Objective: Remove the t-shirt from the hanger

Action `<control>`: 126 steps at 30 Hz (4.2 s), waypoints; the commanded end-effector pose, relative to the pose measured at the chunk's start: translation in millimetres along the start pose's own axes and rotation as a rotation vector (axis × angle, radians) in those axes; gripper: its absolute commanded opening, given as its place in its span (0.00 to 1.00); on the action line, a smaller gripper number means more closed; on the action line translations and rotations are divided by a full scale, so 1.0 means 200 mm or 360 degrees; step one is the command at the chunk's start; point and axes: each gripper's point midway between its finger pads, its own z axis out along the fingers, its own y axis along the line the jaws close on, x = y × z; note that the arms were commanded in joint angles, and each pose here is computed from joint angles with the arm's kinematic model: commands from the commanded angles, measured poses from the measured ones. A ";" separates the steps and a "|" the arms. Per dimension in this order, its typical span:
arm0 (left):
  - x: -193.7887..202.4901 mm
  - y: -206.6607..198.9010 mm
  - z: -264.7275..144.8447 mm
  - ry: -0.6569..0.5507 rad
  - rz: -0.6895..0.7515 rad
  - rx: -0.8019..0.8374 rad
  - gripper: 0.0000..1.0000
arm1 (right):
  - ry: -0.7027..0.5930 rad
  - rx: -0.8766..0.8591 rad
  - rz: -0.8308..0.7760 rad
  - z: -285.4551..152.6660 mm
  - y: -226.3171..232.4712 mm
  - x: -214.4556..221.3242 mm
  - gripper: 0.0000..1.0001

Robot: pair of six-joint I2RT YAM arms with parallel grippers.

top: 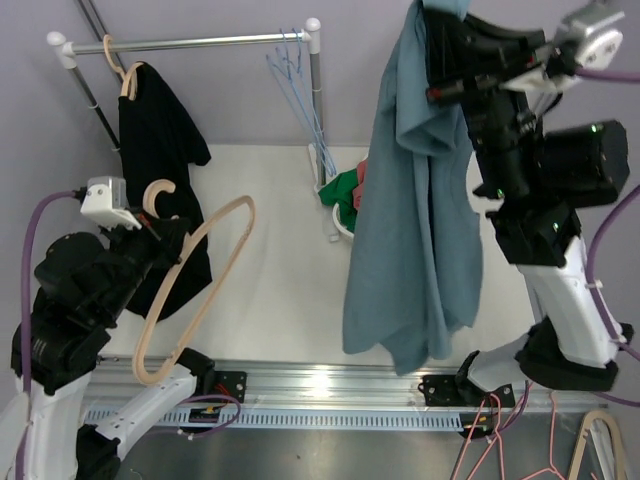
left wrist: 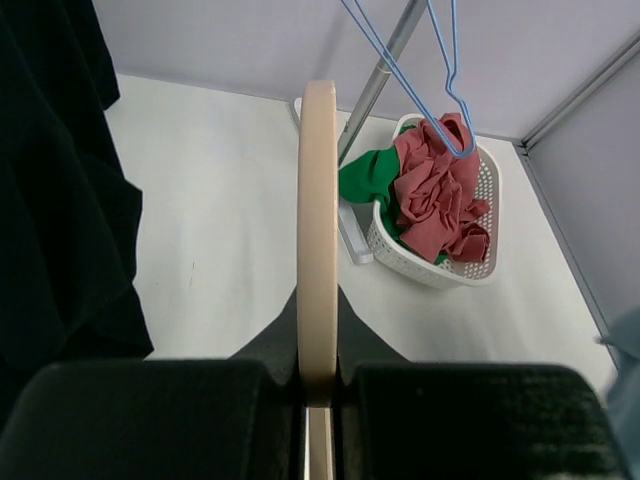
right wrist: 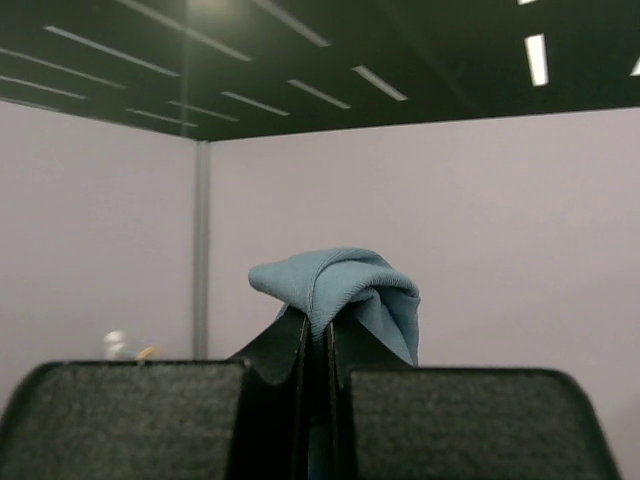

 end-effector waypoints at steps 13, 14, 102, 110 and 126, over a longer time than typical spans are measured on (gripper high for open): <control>-0.08 -0.08 0.28 -0.0029 0.0032 0.0007 0.01 | -0.0209 0.0306 -0.0118 0.33 -0.68 0.18 0.00; -0.08 -0.07 0.28 -0.0029 0.0037 0.0000 0.01 | -0.0227 0.0335 -0.0117 0.33 -0.75 0.18 0.00; -0.71 -0.26 1.51 -0.0417 0.0533 -0.0232 0.31 | 0.1706 0.1042 0.0398 -1.12 -0.88 1.62 0.99; -0.89 -0.20 1.11 -0.0522 0.0486 -0.0193 0.57 | 0.1687 0.0963 0.0466 -1.06 -0.83 1.58 0.99; -0.91 0.54 0.93 -0.0433 0.0237 -0.0635 1.00 | 0.1703 0.0806 0.0536 -1.03 -0.73 1.56 0.99</control>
